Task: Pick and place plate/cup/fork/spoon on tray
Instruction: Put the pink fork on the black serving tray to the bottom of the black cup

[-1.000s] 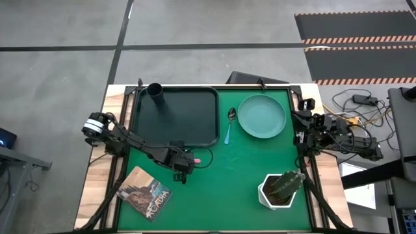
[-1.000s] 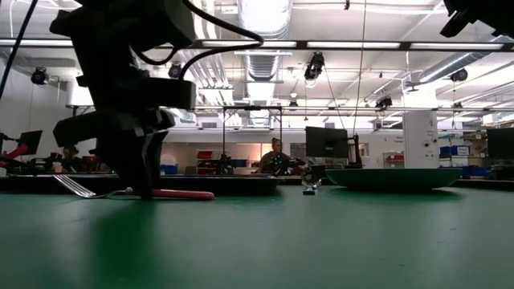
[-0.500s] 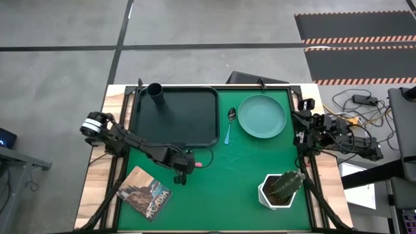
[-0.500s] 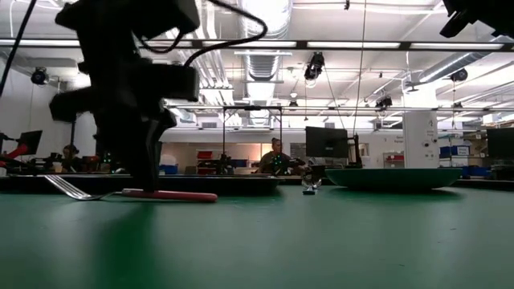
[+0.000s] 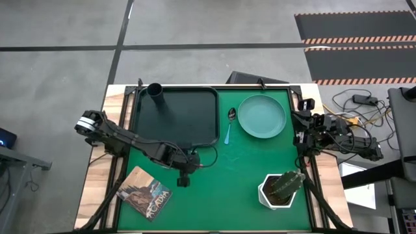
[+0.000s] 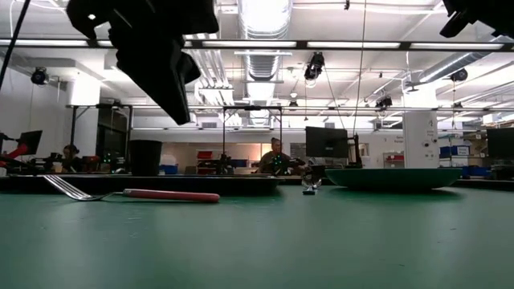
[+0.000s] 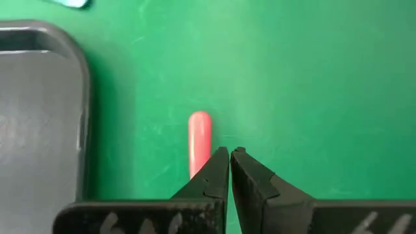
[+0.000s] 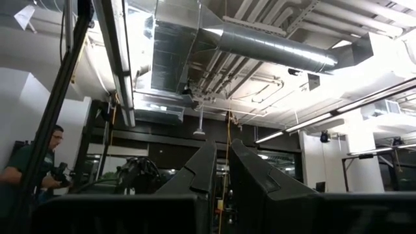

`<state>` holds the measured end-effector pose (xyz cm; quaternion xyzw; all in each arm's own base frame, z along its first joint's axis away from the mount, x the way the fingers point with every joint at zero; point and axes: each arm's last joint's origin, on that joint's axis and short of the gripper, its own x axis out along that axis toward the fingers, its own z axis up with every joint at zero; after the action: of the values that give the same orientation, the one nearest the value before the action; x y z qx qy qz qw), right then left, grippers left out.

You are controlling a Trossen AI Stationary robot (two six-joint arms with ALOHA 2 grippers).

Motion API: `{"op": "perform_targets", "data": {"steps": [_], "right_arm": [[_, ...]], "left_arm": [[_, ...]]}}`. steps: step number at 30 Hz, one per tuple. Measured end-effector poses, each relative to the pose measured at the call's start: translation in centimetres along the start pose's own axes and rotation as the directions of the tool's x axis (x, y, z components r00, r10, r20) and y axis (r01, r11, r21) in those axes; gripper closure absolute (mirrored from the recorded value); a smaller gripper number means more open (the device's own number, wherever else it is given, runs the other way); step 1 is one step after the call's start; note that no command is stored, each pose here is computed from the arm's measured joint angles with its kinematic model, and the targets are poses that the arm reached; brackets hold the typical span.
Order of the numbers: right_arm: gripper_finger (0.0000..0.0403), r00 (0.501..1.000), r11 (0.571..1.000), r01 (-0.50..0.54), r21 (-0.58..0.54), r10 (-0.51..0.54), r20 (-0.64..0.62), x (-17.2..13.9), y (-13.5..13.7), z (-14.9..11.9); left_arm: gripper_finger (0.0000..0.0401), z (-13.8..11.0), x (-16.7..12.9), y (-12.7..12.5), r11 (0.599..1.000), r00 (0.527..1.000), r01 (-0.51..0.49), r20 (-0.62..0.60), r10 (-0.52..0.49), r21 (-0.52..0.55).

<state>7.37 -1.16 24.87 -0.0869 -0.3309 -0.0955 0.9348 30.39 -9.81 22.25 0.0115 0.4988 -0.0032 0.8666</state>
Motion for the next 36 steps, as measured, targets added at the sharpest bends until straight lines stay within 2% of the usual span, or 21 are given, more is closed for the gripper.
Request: {"op": "perform_targets", "data": {"steps": [5,10,15,19,27,36], "right_arm": [[0.0371,1.0,1.0,0.0,0.0,0.0,0.0,0.0,0.0,0.0],[0.0371,1.0,1.0,0.0,0.0,0.0,0.0,0.0,0.0,0.0],[0.0371,1.0,1.0,0.0,0.0,0.0,-0.001,0.0,0.0,0.0],[0.0371,1.0,1.0,-0.001,0.0,0.001,-0.003,0.0,0.0,0.0],[0.0371,1.0,1.0,-0.001,0.0,0.001,-0.003,0.0,0.0,0.0],[0.0371,1.0,1.0,-0.001,0.005,0.001,-0.004,0.0,0.0,0.0]], "left_arm": [[0.0401,-0.4,0.2,-0.1,0.999,0.999,0.026,-0.023,-0.026,0.02],[0.0401,-1.2,0.7,0.1,0.999,0.999,-0.012,-0.043,0.011,-0.03],[0.0395,-2.3,1.5,0.2,0.999,0.996,-0.022,-0.084,0.019,-0.033],[0.0359,-3.4,2.2,0.4,0.997,0.992,-0.039,-0.125,0.029,-0.074],[0.0271,-5.3,3.4,0.8,0.994,0.982,-0.074,-0.179,0.058,-0.082],[0.0262,-6.3,4.0,1.0,0.993,0.981,-0.092,-0.176,0.077,-0.078]]}}
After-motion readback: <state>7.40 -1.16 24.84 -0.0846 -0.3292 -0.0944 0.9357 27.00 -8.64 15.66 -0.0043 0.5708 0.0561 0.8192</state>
